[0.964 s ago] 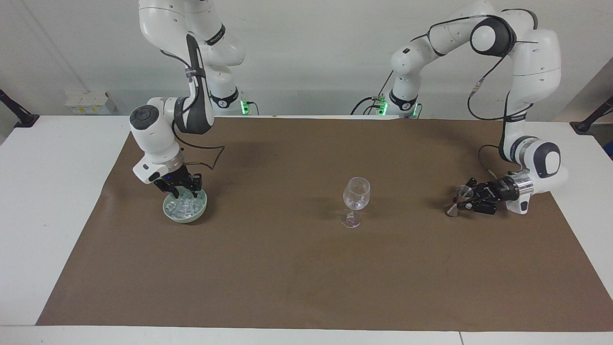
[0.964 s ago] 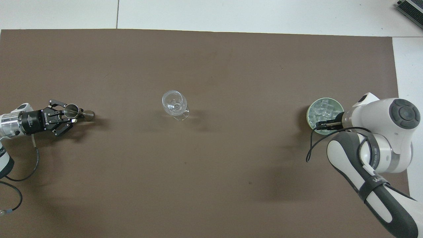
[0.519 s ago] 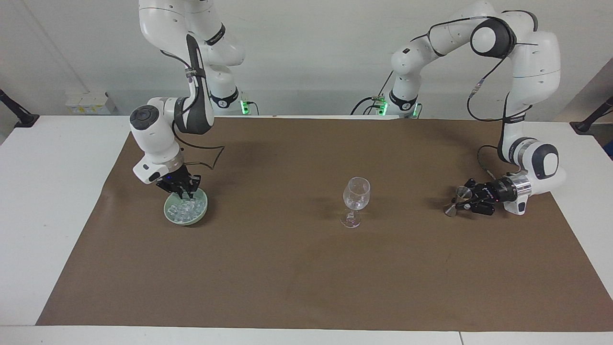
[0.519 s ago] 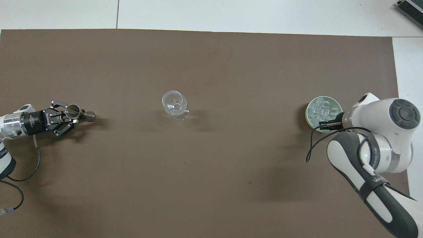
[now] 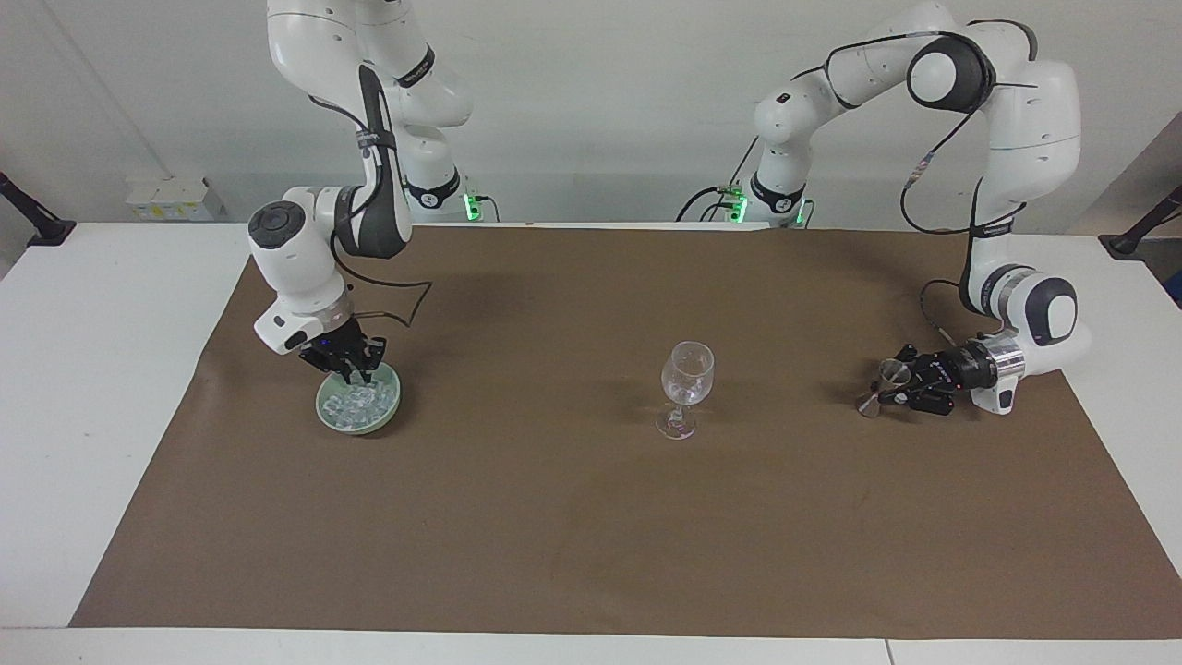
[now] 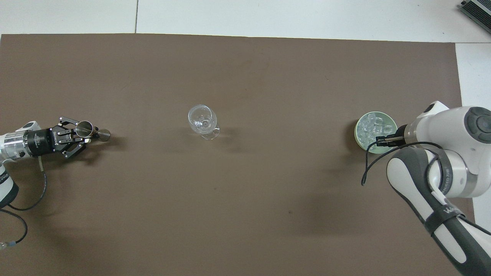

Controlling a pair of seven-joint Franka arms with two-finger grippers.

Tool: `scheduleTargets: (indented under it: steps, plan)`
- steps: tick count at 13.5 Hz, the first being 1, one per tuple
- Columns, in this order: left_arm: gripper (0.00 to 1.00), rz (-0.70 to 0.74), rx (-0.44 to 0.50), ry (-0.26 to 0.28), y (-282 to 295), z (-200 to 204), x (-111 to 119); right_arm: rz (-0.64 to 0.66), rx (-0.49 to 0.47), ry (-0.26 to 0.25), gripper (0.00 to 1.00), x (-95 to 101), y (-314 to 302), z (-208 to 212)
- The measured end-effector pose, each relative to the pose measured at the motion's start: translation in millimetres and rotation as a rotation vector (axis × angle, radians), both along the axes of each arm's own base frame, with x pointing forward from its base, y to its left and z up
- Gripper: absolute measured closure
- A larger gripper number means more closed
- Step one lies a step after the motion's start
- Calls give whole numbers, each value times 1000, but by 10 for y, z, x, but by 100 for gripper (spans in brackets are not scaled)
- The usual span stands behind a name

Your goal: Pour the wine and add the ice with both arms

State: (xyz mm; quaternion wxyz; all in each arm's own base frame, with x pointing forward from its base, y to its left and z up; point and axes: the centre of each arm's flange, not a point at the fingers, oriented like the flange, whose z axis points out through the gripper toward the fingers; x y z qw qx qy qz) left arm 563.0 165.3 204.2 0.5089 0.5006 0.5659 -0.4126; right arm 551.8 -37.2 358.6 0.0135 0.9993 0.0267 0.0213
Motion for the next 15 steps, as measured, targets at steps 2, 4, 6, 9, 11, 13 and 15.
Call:
scheduleTargets:
  steps: [2,4,6,9,11,13,15]
  plan:
    - [79,0,-1,2,-1,-11,-2,3,-3,-12,72,11,21,190]
    - [79,0,-1,2,-3,-13,-1,15,-7,-38,72,8,86,358]
    - [79,-2,-2,3,-12,-12,3,30,4,-67,72,35,239,573]
    - [77,0,-4,16,-14,-11,5,1,59,-124,72,159,733,954]
    - [69,0,-4,19,-15,-8,8,-59,92,-163,72,233,1195,1162]
    - [64,0,-4,20,-15,-5,11,-118,138,-191,72,269,1691,1278]
    - [44,-3,-1,20,-12,-2,13,-162,202,-228,72,288,2209,1384]
